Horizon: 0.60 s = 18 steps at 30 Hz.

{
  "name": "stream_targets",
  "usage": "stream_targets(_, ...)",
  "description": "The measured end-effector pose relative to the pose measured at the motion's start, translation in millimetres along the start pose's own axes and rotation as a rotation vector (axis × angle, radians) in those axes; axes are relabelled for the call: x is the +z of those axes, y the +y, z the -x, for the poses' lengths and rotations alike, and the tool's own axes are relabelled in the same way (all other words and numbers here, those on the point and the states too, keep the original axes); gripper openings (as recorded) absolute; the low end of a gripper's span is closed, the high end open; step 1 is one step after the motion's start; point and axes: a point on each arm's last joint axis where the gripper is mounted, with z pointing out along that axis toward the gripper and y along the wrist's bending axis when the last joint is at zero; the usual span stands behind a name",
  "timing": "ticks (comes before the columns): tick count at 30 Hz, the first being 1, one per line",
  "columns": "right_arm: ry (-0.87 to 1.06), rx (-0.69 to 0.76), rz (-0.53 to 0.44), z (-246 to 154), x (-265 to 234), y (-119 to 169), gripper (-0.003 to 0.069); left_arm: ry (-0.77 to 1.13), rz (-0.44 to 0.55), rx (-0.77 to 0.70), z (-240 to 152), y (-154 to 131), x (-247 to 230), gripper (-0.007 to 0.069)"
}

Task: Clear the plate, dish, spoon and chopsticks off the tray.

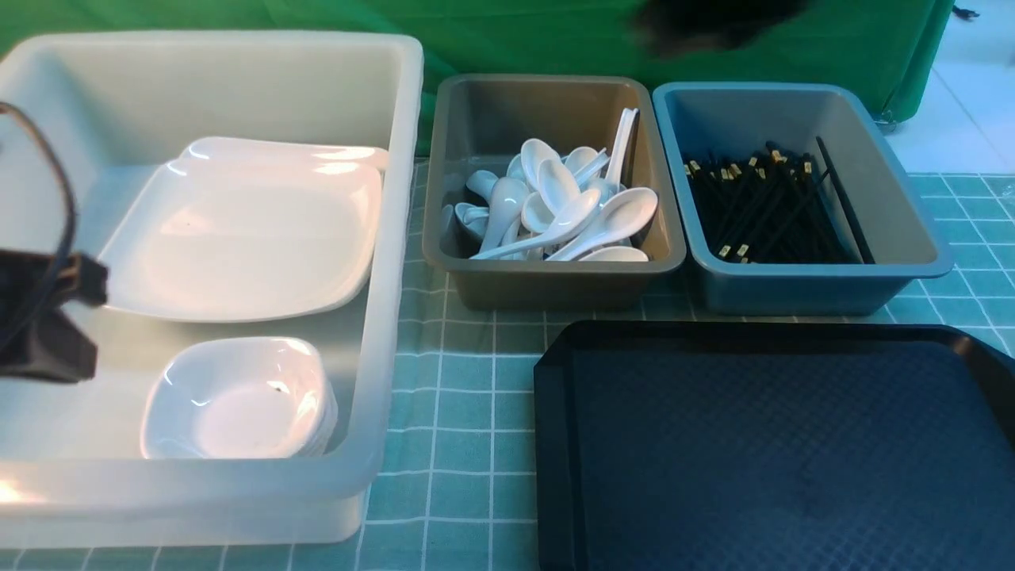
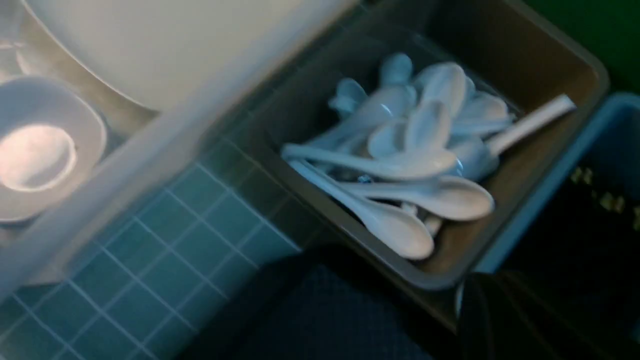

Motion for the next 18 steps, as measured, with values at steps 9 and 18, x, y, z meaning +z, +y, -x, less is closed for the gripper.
stream_targets(9, -0.001, 0.158, -0.16, -44.6, -66.6, -52.0, 0.0022, 0.167, 0.037, -0.027, 66.7, 18.5, 77.1, 0.0008)
stream_targets(18, -0.094, 0.173, -0.215, -58.1, -114.1, -46.3, 0.0022, 0.245, 0.066, -0.034, 95.2, 34.2, 137.7, 0.0008)
